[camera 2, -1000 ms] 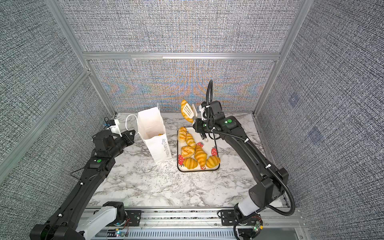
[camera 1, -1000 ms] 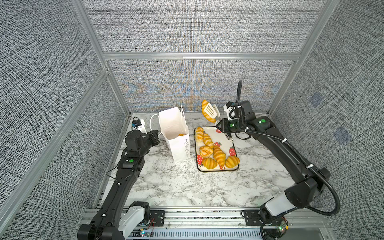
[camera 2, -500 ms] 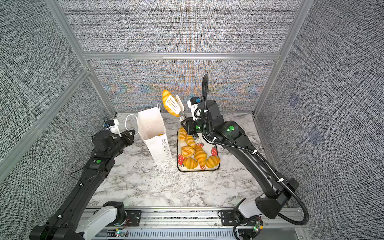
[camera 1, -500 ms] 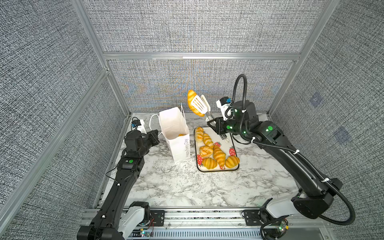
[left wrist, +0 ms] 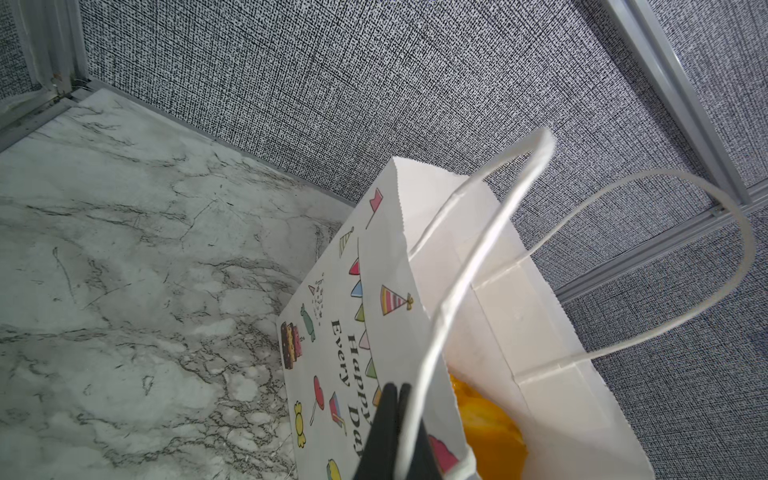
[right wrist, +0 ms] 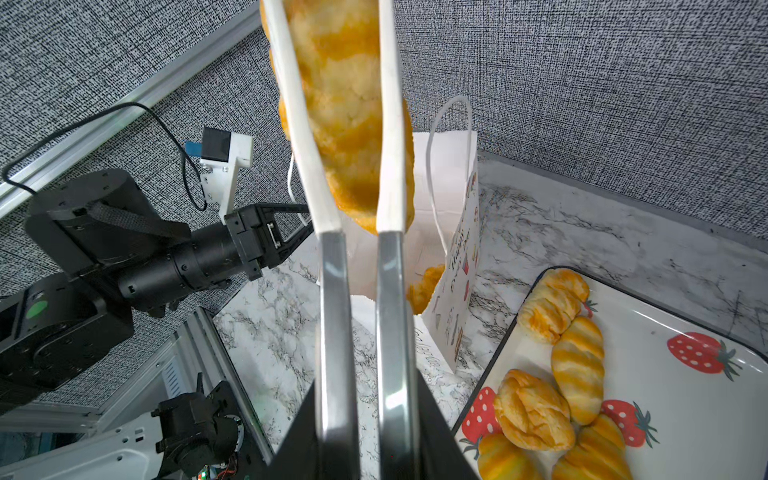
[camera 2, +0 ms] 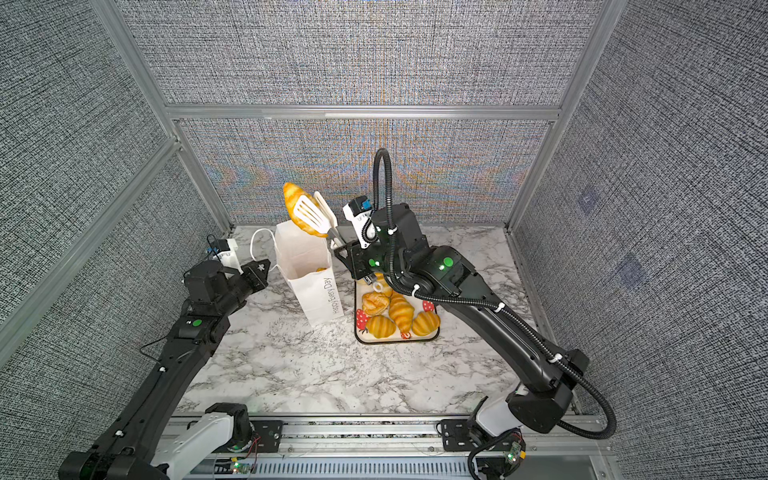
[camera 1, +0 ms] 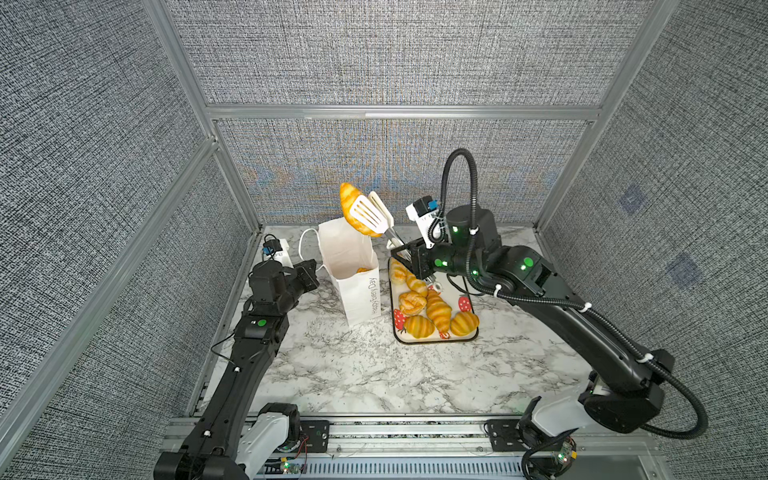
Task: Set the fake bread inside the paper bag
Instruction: 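Carry the croissant with the right gripper over the bag opening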
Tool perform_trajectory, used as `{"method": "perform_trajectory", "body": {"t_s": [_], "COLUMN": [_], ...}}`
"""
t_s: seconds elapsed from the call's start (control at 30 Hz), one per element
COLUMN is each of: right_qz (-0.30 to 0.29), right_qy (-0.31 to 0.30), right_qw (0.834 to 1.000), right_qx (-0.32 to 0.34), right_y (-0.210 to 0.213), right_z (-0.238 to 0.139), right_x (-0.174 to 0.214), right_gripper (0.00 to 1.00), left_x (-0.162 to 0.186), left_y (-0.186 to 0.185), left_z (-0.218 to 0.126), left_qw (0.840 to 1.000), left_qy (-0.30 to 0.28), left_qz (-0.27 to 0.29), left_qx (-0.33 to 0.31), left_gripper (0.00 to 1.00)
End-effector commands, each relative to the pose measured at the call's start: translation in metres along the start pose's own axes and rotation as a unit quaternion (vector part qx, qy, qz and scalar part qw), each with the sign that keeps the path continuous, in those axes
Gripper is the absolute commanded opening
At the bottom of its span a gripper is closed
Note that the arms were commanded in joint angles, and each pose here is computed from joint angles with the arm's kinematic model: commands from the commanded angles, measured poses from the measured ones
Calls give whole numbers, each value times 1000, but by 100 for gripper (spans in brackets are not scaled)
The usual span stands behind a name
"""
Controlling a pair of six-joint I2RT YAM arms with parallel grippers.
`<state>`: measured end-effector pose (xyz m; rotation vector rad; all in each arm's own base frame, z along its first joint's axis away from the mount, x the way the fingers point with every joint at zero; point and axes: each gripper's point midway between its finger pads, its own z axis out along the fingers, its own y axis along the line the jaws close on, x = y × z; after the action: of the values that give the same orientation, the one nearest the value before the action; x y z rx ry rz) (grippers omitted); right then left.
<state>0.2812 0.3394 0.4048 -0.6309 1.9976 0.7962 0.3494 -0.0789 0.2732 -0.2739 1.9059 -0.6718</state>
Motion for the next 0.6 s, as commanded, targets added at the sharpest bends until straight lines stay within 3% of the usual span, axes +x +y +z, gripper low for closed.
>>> {"method": "perform_trajectory", "body": {"t_s": [0.0,0.57], "right_qz": [-16,-24], "right_qy": [-23,16], "right_qw": [1000,999], "right_qx": [-8,-17], "right_y": [9,23], "right_z": [4,44], "right_x": [-12,9], "right_gripper": [23,23], "left_x": [5,6], "left_y": [0,2], "left_z": [0,2], "left_qw": [1000,1000], "left_qy": [9,11], "left_qz": [1,0], "left_qx": [2,1], "left_gripper": [0,0]}}
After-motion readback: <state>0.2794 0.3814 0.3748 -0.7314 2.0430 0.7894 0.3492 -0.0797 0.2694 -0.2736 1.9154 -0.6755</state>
